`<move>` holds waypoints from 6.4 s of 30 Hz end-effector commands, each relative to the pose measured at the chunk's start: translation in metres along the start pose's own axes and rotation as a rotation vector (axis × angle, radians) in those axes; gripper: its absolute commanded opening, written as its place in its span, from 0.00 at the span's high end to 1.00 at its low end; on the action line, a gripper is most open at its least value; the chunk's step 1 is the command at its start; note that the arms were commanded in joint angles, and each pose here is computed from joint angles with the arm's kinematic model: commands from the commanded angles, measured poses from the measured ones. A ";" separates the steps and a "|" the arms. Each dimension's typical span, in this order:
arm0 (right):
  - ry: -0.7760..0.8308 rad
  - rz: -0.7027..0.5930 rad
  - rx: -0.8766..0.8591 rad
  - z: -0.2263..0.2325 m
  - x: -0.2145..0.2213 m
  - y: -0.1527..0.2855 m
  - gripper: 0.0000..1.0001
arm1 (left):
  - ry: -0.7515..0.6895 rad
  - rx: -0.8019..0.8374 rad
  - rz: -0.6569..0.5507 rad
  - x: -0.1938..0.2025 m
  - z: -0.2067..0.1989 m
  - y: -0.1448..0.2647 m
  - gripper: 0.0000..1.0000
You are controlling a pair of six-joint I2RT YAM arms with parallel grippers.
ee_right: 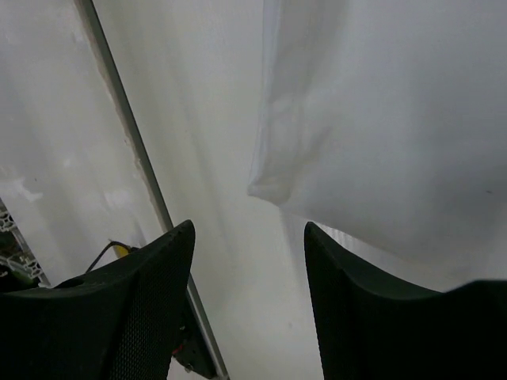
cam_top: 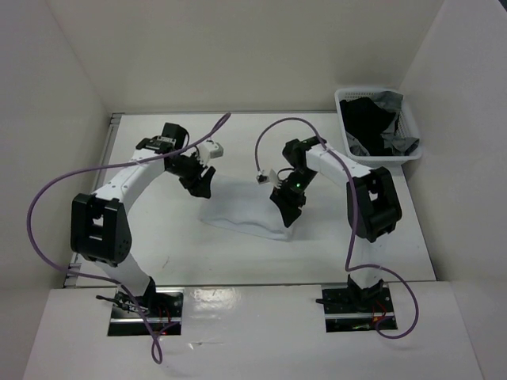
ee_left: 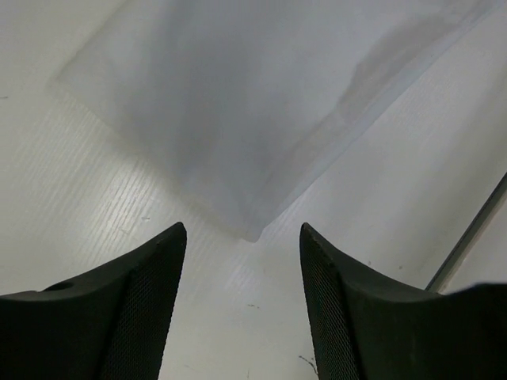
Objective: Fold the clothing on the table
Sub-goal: Fold the skirt
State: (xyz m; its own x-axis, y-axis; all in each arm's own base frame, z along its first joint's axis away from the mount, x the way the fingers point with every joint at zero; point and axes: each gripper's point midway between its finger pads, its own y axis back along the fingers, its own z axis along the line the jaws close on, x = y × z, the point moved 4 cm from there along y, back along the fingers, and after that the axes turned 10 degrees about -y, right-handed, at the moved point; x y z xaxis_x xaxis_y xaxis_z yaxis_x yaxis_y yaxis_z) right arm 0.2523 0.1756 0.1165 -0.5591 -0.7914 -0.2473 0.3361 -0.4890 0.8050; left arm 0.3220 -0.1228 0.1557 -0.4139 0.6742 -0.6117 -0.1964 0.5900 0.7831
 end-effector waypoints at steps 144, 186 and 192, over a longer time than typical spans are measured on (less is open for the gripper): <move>-0.303 -0.511 0.103 -0.079 -0.040 0.067 0.02 | 0.601 0.089 -0.152 0.108 0.093 -0.047 1.00; -0.454 -0.382 -0.233 -0.147 -0.046 -0.043 0.35 | 0.624 0.167 -0.143 0.118 0.070 -0.053 1.00; -0.467 -0.372 -0.241 -0.150 -0.043 -0.049 0.41 | 0.625 0.194 -0.145 0.119 0.066 -0.054 1.00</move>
State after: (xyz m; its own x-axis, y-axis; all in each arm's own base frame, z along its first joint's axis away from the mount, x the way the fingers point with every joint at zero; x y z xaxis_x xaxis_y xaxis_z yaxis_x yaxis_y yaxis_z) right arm 0.3784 0.1852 0.0467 -0.9310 -0.2827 -0.2310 0.1567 -0.8810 0.4464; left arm 0.3562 -0.0426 0.0440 -0.8359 0.1994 -0.5114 -0.2013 0.7554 0.6236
